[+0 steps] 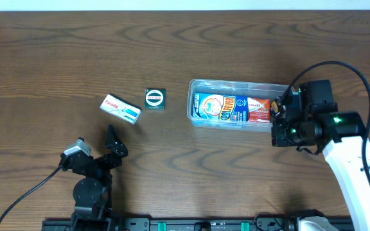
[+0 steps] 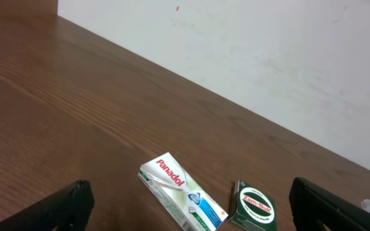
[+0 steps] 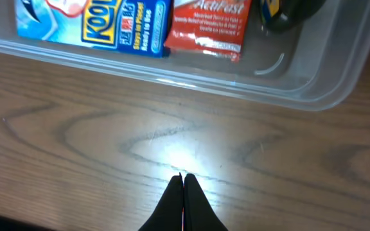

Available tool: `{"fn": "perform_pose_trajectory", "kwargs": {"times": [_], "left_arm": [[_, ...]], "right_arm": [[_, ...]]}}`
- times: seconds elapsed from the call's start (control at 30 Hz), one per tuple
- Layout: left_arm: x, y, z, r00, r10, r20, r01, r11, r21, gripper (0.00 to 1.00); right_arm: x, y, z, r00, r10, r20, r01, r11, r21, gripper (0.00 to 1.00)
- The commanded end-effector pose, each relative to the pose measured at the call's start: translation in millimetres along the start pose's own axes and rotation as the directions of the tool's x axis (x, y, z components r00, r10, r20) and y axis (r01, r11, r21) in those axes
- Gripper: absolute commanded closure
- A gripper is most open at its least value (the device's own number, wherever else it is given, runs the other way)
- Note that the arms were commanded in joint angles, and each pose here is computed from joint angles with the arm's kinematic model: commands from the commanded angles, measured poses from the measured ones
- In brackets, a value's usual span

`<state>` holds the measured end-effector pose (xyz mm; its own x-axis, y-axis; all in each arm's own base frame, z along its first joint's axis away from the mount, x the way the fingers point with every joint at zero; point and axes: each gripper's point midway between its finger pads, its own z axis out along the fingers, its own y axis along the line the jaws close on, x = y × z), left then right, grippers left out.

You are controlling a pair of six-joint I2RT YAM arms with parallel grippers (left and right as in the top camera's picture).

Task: Pack container
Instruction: 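Open the right gripper, releasing the bottle upright in the container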

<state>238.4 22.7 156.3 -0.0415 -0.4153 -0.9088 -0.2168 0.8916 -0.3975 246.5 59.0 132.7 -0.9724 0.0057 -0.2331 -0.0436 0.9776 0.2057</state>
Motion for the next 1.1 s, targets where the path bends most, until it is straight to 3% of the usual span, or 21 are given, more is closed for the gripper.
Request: {"fn": "perform_pose_trajectory", "kwargs": {"times": [0.0, 0.43, 0.9, 1.07], "left_arm": [[12, 9, 2, 1.0, 0.023, -0.021, -0.023, 0.999, -0.031, 0.02], [12, 9, 2, 1.0, 0.023, -0.021, -0.023, 0.999, -0.031, 0.02], [12, 9, 2, 1.0, 0.023, -0.021, -0.023, 0.999, -0.031, 0.02], [12, 9, 2, 1.0, 0.023, -0.021, -0.023, 0.999, -0.031, 0.02]], "right_arm": [[1, -3, 8, 0.999, 0.011, -0.038, -0.01, 1.0, 0.025, 0.99], [-6, -18, 51, 0.991, 0.017, -0.135, -0.006, 0.997, 0.082, 0.99], [-37, -25, 61, 0.997, -0.066, -0.034, 0.069, 0.991, 0.115, 0.99], [-35, -2, 62, 0.992, -0.12, -0.039, 0.119, 0.993, -0.02, 0.99]]}}
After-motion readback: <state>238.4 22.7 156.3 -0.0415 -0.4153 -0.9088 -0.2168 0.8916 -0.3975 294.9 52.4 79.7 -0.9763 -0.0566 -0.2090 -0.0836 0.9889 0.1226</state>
